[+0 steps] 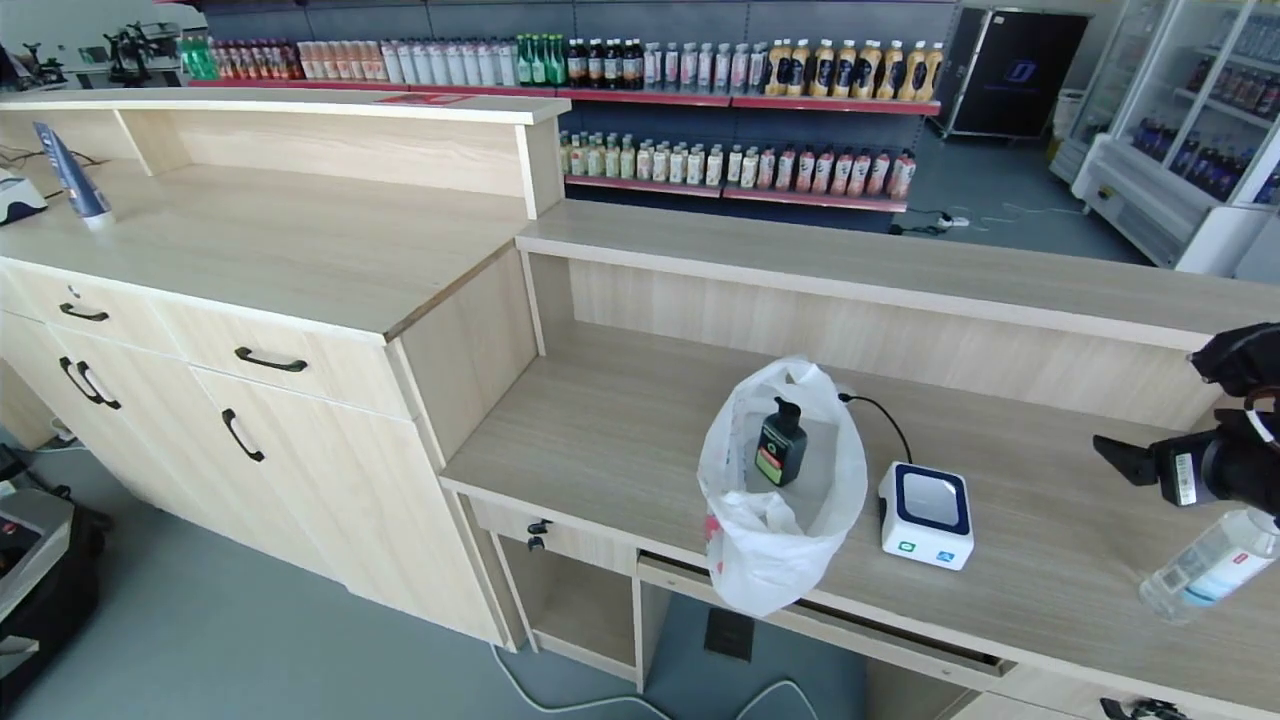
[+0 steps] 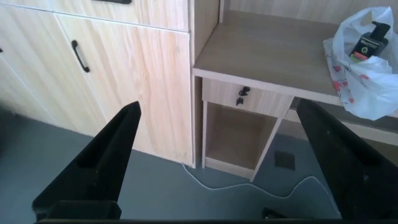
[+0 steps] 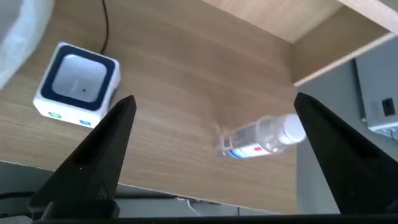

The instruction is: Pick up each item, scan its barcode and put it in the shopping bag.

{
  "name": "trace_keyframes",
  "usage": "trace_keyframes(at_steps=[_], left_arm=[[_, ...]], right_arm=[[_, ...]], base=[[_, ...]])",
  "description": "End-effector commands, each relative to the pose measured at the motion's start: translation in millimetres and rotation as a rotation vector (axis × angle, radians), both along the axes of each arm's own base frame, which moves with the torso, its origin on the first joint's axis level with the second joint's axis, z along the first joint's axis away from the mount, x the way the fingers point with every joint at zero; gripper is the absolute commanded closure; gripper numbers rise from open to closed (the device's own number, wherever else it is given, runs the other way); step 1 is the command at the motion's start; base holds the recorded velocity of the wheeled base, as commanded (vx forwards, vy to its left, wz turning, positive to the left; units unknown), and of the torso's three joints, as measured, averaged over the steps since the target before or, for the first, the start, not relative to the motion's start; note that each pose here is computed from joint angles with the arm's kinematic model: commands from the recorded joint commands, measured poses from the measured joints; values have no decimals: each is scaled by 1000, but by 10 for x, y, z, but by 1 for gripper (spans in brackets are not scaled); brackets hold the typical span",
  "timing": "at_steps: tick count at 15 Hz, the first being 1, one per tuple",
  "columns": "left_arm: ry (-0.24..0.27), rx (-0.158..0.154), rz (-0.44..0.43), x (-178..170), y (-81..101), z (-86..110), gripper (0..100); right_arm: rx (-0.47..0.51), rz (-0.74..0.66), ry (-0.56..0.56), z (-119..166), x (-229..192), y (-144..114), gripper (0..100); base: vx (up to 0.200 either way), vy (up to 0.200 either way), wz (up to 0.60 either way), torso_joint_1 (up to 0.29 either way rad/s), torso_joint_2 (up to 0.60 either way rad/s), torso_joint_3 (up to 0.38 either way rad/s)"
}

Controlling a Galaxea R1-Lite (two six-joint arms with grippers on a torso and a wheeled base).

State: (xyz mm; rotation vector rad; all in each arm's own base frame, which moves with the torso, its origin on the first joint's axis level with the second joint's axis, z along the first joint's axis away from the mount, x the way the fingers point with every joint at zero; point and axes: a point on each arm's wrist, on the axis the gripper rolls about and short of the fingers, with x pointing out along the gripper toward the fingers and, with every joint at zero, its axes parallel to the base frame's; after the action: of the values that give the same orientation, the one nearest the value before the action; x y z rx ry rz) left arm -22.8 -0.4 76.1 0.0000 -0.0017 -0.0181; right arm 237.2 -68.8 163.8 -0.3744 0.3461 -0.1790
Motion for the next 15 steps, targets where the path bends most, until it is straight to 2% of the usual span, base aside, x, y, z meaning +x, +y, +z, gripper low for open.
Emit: trace_keyframes(at_steps=[1,4,5,9,10,13,15], left_arm=[[0,0,0,0,0,0,0],[0,0,0,0,0,0,0],[0,0,0,0,0,0,0],[0,0,0,0,0,0,0],[0,0,0,0,0,0,0],[0,0,0,0,0,0,0],[0,0,0,0,0,0,0]], right_arm=[[-29,-191,38,58,-308,-232,0],[-68,-229,129,-111,-263,-412,0],[-66,-243,124,-194,-190,-512,0],[-14,-103,49,-650,100,-871,0],[-4,-105,45,-734,146,-906,0],[108,-67,34,-886,220,-910,0],[122,-64,41,-968,241,-932,0]], base=[[0,0,-600,7,2,7],[0,0,-600,1,6,2],[0,0,0,0,0,0],[0,0,0,0,0,0],[0,0,0,0,0,0],[0,0,0,0,0,0],[0,0,0,0,0,0]])
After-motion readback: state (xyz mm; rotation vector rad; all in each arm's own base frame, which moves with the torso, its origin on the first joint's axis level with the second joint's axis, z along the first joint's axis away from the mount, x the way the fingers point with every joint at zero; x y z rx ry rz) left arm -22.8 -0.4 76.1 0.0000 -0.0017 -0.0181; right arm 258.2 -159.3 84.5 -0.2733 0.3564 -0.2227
